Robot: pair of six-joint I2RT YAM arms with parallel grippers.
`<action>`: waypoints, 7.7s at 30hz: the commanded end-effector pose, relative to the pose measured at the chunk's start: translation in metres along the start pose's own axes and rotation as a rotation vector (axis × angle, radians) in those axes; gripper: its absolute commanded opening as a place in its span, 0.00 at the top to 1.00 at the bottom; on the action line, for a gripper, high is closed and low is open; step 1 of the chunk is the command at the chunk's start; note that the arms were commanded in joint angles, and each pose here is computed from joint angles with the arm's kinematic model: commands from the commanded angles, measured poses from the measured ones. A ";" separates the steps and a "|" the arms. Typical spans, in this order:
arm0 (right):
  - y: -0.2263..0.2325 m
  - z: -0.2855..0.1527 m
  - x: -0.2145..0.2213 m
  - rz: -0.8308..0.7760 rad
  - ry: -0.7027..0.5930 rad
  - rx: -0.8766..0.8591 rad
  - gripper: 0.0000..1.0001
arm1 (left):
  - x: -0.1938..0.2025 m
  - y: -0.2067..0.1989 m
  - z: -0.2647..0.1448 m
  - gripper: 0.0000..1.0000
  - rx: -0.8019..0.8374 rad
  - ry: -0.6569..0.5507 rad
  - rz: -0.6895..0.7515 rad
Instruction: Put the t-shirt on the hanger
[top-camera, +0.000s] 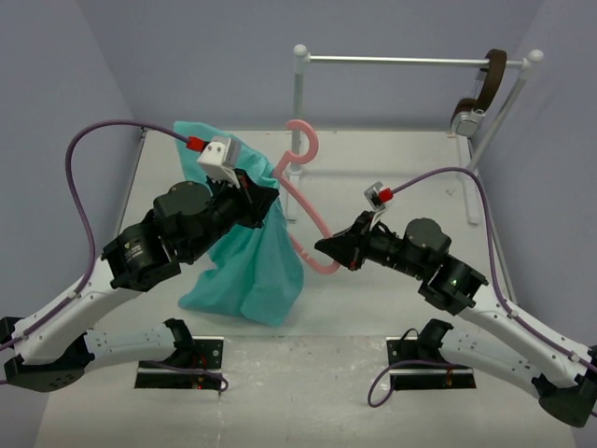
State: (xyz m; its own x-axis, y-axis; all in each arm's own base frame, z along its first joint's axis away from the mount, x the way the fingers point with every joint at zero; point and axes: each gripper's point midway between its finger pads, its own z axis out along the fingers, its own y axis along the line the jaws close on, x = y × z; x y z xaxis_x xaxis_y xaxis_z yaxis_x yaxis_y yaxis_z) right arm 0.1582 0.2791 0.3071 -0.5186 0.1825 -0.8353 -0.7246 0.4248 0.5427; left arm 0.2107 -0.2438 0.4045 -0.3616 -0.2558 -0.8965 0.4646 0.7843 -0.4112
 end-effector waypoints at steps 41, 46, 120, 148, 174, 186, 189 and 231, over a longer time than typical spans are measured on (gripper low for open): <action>-0.035 -0.061 -0.005 -0.420 -0.268 -0.029 1.00 | -0.108 -0.039 -0.006 0.00 0.211 -0.117 0.999; -0.040 -0.061 0.004 -0.548 -0.256 -0.046 1.00 | -0.061 -0.052 -0.023 0.00 0.482 -0.047 1.185; -0.097 -0.008 0.017 0.425 -0.307 0.337 0.10 | 0.060 0.007 -0.027 1.00 0.405 0.100 0.810; -0.198 -0.079 -0.017 0.228 -0.418 0.852 1.00 | 0.061 0.012 -0.044 1.00 0.402 0.082 0.738; 0.022 -0.067 -0.094 -0.059 0.015 0.144 1.00 | 0.018 -0.115 0.016 1.00 0.788 -0.017 0.603; -0.033 -0.138 -0.095 -0.077 -0.177 0.534 0.48 | 0.080 -0.093 0.042 1.00 0.814 0.092 0.618; -0.027 -0.143 -0.099 -0.116 -0.169 0.525 0.45 | 0.086 -0.095 0.048 1.00 0.838 0.148 0.612; 0.086 -0.166 -0.175 -0.583 -0.369 0.118 1.00 | 0.062 0.041 0.060 0.93 0.328 0.155 0.673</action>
State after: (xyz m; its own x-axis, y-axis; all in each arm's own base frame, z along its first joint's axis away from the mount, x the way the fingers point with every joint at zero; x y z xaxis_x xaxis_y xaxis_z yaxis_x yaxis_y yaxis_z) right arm 0.1093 0.1367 0.4964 0.1044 0.1596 -0.9816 -0.7755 0.6310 0.0201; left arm 0.2320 -0.2689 0.3258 0.0052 0.2993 -0.9542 0.8915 0.4309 0.1400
